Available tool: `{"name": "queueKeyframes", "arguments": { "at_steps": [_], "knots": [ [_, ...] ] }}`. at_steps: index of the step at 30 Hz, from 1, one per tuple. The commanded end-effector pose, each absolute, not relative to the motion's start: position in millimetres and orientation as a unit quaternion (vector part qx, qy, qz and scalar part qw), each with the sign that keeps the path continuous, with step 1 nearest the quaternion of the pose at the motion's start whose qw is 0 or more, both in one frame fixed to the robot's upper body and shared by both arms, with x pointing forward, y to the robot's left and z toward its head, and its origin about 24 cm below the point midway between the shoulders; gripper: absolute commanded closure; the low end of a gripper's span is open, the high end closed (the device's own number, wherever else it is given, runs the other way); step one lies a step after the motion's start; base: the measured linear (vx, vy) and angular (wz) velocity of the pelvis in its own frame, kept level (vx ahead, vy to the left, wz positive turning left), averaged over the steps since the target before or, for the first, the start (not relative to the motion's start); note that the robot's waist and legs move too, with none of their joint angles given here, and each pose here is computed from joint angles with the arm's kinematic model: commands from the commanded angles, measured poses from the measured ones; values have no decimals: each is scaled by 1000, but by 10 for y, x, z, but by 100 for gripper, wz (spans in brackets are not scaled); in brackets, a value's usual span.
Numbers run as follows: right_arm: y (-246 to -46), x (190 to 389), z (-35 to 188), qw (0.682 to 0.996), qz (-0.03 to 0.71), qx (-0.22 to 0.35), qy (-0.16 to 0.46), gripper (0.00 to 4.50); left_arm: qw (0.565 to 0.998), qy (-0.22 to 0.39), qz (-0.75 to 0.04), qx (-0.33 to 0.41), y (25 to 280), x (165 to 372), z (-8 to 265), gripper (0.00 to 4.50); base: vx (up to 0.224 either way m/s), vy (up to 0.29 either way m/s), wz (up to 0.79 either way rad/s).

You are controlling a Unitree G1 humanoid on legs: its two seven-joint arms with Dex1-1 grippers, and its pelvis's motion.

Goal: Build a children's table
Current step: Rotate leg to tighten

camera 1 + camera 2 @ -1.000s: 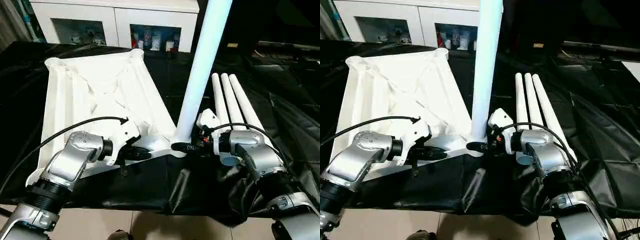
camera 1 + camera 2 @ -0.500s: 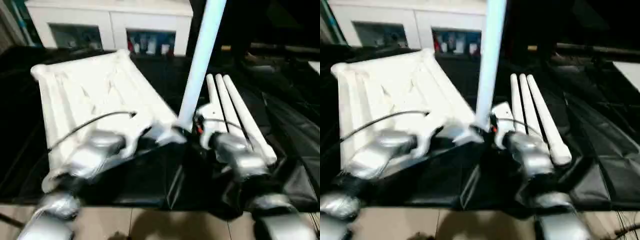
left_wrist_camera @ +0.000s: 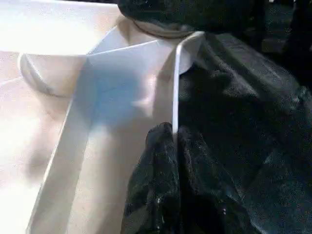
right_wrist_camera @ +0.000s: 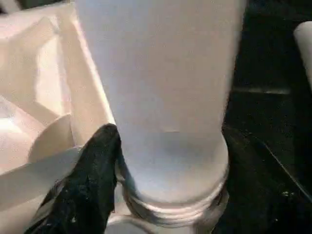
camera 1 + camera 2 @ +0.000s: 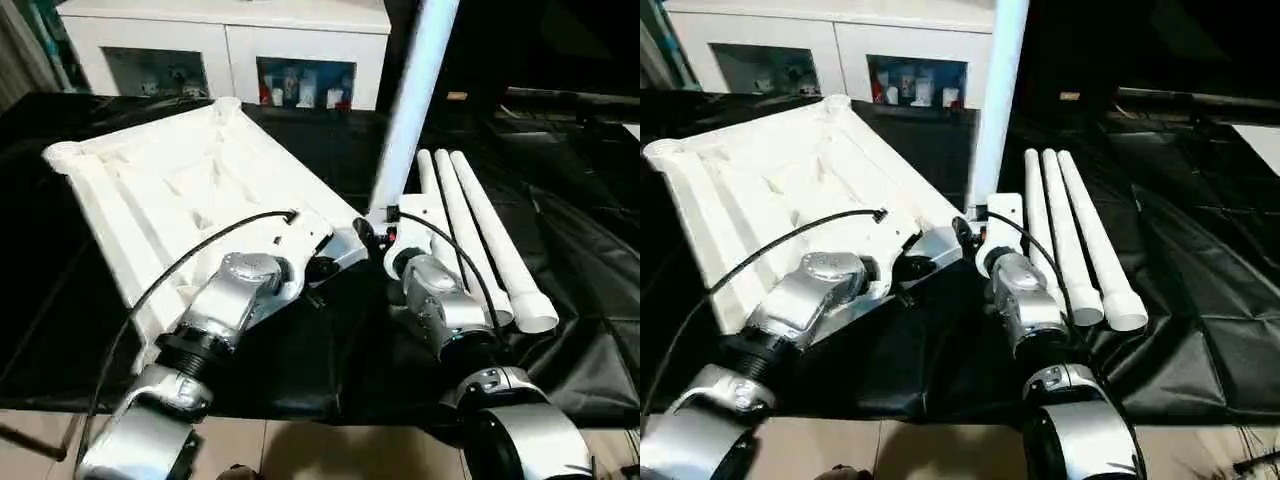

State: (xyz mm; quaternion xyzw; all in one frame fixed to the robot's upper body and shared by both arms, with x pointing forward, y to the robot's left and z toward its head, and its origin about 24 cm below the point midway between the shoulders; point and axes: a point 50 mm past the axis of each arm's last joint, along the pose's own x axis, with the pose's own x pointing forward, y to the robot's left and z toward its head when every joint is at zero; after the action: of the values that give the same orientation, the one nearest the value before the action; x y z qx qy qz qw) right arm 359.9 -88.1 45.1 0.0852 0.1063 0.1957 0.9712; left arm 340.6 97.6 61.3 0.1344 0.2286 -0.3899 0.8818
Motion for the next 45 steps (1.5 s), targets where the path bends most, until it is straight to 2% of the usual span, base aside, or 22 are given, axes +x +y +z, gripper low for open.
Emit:
{"name": "queueKeyframes", "arguments": {
  "at_steps": [1,2,3,5,7,11,14,19,29,40,45],
  "knots": [
    [-600,3527,543,942,307,102,90,100,878,216,-402,142,980,3394,637,450,0,0,0],
    [-619,3520,555,937,322,98,91,86,874,214,-412,143,988,3379,642,450,0,0,0],
    [-699,3491,574,924,364,70,95,73,864,218,-432,141,1032,3331,645,450,0,0,0],
    [-799,3451,574,911,400,35,100,73,853,222,-451,140,1080,3282,645,450,0,0,0],
    [-989,3392,557,892,437,-16,111,73,837,212,-482,148,1152,3214,658,450,0,0,0],
    [-1165,3339,571,873,471,-43,117,73,821,205,-513,146,1234,3146,673,450,0,0,0],
    [-1282,3292,585,858,497,-57,119,73,785,195,-571,140,1267,3009,717,450,0,0,0],
    [-1307,3242,654,842,527,-50,107,73,774,206,-580,147,1319,2956,709,450,0,0,0],
    [-1308,3222,606,827,544,-73,122,73,774,207,-580,150,1351,2957,715,450,0,0,0],
    [-1331,3227,580,829,540,-73,131,171,774,208,-578,151,1362,2967,708,450,0,0,0],
    [-1335,3219,548,828,538,-77,137,185,774,210,-578,151,1367,2967,696,450,0,0,0]
  ]
}}
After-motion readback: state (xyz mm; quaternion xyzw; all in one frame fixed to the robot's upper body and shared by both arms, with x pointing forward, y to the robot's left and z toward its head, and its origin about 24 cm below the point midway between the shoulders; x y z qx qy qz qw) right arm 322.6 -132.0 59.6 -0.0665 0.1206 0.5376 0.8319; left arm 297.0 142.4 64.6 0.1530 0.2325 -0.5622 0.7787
